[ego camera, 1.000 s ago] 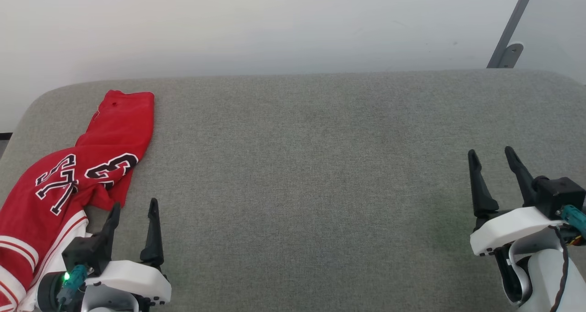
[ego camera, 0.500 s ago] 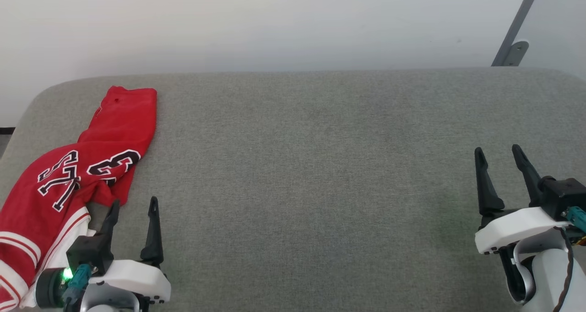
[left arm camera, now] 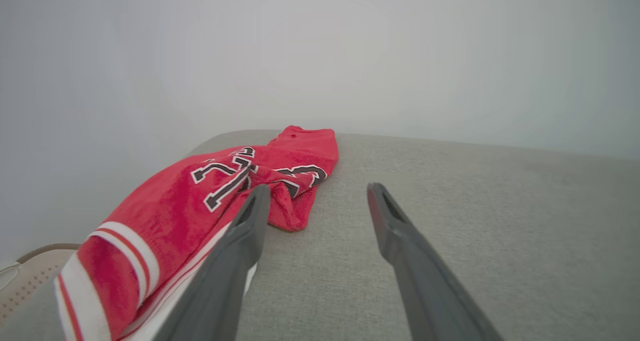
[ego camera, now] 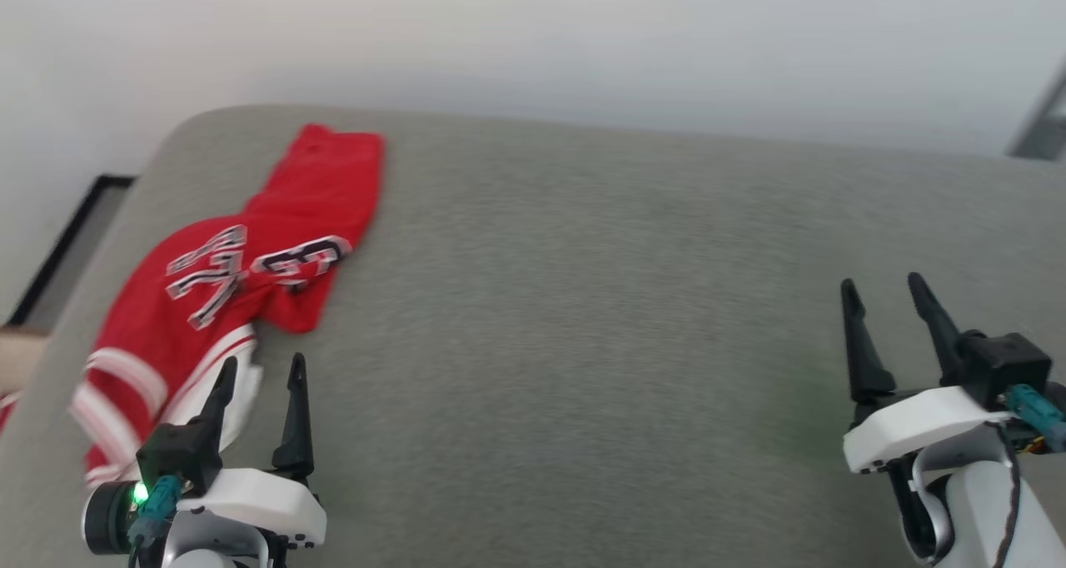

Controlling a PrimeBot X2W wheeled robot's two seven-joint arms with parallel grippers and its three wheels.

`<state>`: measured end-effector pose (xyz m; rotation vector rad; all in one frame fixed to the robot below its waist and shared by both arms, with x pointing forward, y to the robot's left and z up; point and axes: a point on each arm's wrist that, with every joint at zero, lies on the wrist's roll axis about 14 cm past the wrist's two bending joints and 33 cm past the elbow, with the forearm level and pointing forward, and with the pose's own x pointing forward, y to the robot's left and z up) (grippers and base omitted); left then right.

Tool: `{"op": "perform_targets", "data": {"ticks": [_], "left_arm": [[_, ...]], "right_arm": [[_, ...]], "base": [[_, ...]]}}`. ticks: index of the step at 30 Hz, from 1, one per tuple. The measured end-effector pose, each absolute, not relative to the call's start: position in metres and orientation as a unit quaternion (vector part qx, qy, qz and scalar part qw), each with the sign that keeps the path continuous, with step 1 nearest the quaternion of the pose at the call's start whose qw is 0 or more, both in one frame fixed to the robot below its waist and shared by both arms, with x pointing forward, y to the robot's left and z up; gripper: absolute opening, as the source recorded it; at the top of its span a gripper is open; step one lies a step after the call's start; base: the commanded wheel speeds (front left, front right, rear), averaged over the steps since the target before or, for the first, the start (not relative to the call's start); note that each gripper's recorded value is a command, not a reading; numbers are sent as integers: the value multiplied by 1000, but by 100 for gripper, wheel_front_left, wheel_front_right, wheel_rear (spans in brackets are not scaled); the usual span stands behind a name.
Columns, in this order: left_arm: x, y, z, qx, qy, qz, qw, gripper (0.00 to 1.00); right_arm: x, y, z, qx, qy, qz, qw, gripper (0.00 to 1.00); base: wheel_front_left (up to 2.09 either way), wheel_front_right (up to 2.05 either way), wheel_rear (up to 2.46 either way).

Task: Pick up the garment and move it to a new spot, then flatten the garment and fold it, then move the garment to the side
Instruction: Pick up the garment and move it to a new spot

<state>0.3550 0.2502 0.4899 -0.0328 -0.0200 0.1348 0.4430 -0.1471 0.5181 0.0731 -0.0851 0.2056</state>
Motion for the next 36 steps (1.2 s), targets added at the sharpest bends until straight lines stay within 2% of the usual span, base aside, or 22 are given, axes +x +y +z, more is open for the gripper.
{"op": "perform_targets", "data": {"ticks": [9,19,24,28,32,36], "left_arm": [[284,320,490,-24,-14,200,979,100],[197,366,489,-37,-22,332,942,100],[184,364,485,-59,-21,357,932,100],[187,359,480,-64,-14,349,935,100],[212,346,482,-52,-13,300,953,100],[252,352,511,-10,-40,244,969,100]], "right_arm": [[453,-26,513,47,-29,252,966,100],[428,88,515,57,-21,397,916,100],[423,105,510,62,-11,422,904,100],[425,104,509,63,-9,421,905,100],[434,86,510,66,-11,395,916,100],[439,66,509,63,-14,371,926,100]], "base": [[0,0,0],[0,0,0],[0,0,0],[0,0,0],[0,0,0],[0,0,0]]}}
